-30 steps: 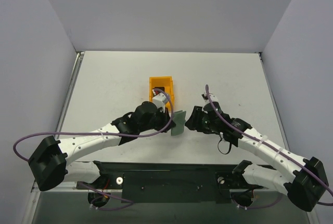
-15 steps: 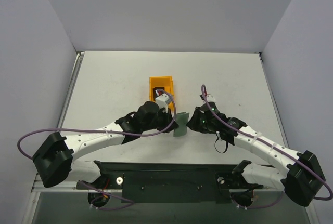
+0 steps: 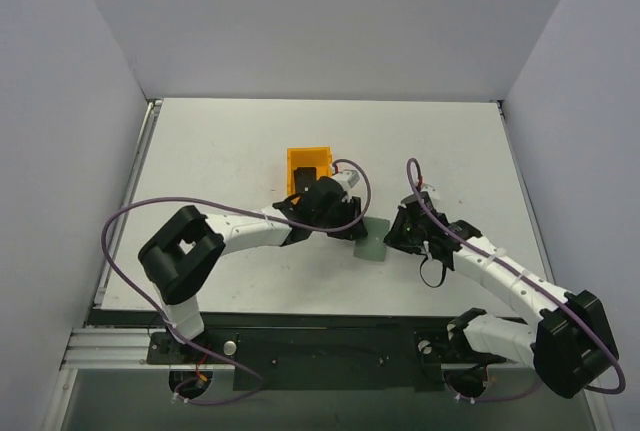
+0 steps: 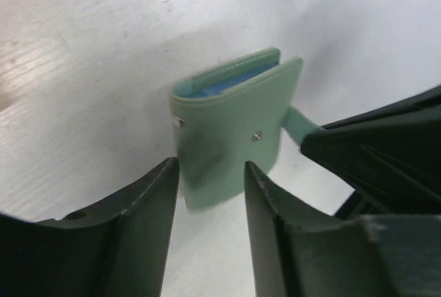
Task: Put the credit cards into the card holder
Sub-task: Place the card holder at the center of the board, then move the card holder to the corner of the board.
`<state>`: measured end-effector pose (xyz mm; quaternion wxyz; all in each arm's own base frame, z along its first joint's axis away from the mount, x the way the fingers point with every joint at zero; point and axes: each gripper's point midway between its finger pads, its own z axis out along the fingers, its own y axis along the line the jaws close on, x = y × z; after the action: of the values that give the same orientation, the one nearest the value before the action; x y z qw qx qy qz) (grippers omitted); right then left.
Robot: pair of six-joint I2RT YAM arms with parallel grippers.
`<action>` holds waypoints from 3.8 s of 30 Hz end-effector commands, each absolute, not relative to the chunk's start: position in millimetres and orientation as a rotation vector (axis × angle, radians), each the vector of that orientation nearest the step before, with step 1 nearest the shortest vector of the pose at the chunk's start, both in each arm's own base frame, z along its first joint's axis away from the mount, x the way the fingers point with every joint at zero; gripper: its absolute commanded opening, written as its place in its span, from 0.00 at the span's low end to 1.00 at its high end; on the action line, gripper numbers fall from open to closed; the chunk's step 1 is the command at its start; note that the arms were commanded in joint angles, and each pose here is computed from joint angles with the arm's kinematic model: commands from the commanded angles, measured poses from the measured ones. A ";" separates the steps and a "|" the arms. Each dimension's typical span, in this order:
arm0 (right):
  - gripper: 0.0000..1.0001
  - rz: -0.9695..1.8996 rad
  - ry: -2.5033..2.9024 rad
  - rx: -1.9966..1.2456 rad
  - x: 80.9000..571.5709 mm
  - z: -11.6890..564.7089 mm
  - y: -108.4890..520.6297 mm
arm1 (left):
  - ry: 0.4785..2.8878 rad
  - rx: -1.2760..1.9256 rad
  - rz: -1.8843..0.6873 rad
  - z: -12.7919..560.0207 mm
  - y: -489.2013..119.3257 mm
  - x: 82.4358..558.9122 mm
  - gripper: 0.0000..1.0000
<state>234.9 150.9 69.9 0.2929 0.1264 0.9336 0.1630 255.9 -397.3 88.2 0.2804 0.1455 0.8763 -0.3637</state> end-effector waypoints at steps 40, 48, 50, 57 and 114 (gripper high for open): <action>0.48 0.615 2.503 -0.037 411.4 98.5 274.8 | 2.255 -0.217 -0.506 160.4 -181.6 346.9 0.84; 0.33 0.649 2.558 -0.061 420.8 77.5 292.1 | 2.273 -0.225 -0.508 153.2 -179.4 343.1 0.84; 0.26 0.654 2.567 -0.078 419.7 75.0 297.6 | 2.276 -0.222 -0.512 151.7 -179.4 342.1 0.82; 0.10 0.615 2.590 -0.160 402.9 70.5 306.9 | 2.288 -0.228 -0.524 146.0 -179.1 337.1 0.79; 0.42 0.628 2.521 -0.439 253.5 112.7 309.0 | 2.317 -0.226 -0.717 167.4 -174.8 260.0 0.74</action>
<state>241.6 311.6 83.3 0.2133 -0.1544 0.9346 0.2393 256.3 -171.9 151.8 0.3248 -0.0952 0.9037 -0.2624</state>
